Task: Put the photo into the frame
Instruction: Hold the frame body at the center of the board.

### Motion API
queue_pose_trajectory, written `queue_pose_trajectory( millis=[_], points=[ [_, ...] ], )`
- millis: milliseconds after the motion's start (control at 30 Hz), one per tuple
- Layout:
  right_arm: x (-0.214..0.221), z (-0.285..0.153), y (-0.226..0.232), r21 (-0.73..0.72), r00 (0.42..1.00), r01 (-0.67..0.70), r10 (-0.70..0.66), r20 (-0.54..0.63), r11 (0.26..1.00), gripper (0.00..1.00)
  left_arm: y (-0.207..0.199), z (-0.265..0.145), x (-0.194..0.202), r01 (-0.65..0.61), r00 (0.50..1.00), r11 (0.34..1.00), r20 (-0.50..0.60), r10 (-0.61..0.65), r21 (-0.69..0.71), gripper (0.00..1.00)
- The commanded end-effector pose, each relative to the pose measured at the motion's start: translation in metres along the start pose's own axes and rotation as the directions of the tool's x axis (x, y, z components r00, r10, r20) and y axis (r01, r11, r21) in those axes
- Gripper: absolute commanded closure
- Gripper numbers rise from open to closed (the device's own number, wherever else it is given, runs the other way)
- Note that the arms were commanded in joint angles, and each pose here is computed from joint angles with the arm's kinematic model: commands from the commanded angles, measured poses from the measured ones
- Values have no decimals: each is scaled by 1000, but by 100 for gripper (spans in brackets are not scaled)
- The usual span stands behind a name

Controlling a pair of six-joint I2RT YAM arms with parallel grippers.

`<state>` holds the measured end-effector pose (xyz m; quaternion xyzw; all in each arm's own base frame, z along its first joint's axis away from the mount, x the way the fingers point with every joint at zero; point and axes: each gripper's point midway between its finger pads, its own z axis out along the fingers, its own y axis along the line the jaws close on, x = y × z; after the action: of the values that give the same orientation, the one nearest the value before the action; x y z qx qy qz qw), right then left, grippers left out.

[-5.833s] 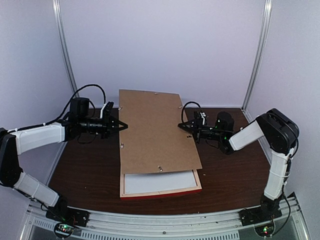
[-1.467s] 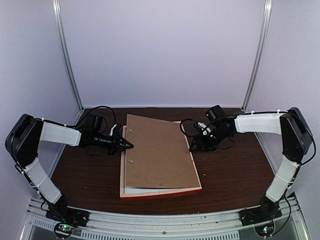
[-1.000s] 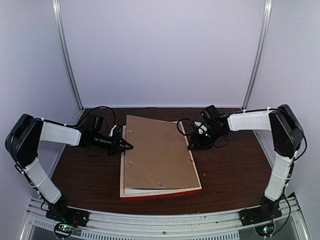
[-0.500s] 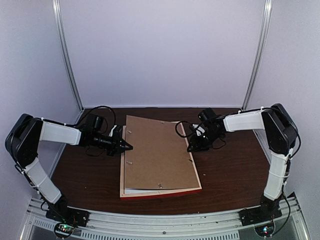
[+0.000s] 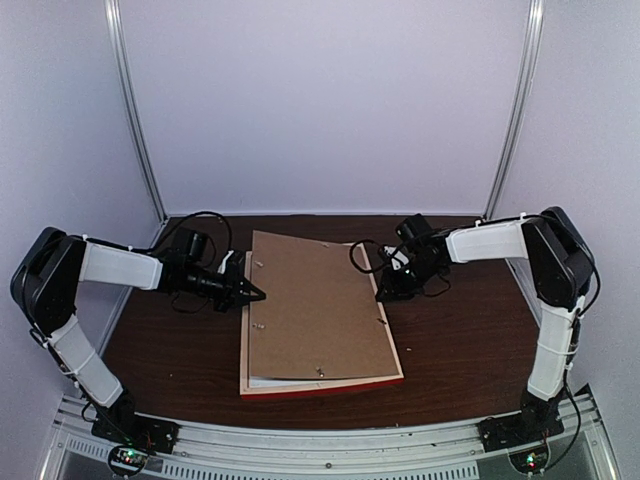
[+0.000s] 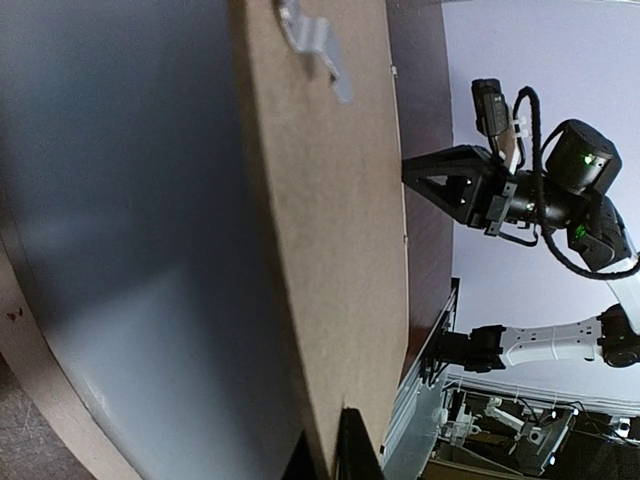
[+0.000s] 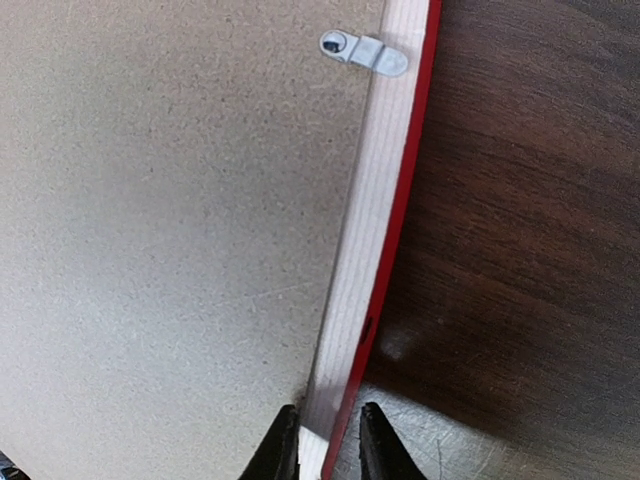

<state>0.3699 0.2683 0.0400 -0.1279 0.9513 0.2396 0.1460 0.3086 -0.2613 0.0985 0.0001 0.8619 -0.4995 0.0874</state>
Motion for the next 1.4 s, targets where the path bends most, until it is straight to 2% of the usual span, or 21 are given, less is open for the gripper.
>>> queue_pose_trajectory(
  millis=[0,500,1367],
  points=[
    [-1,7,-7,17,1000,0,0,-6,1000,79,48,3,8,14,1000,981,3,-14,-192,100],
    [5,11,-21,54,999,-25,27,-23,998,90,55,-1,9,21,1000,975,9,-19,-221,100],
    [11,17,-26,57,998,-33,35,-42,998,93,65,-4,11,34,999,965,24,-29,-259,100]
  ],
)
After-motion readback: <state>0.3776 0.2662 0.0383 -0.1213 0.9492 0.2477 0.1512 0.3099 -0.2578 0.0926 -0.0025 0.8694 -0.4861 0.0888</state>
